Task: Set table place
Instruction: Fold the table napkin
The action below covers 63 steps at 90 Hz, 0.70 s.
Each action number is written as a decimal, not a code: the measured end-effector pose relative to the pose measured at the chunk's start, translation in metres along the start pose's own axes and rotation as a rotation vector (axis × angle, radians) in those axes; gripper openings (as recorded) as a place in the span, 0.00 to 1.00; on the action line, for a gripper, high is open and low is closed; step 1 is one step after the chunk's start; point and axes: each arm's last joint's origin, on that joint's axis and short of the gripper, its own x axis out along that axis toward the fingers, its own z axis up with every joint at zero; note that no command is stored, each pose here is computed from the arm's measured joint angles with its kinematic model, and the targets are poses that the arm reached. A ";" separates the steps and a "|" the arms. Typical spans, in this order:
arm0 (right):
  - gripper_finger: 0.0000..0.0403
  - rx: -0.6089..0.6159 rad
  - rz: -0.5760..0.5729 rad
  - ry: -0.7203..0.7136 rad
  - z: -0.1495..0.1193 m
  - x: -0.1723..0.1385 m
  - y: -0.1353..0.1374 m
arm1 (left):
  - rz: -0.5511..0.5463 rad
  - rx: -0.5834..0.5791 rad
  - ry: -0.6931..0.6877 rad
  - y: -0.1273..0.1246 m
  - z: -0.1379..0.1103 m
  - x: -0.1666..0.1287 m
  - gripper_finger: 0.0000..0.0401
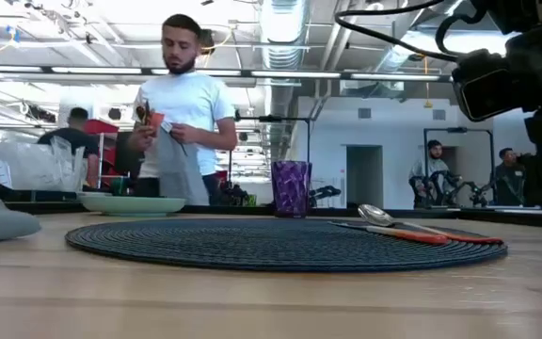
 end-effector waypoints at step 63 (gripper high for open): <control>0.40 -0.037 0.088 -0.082 0.004 -0.001 0.010 | 0.046 0.069 0.098 0.040 -0.011 -0.014 0.00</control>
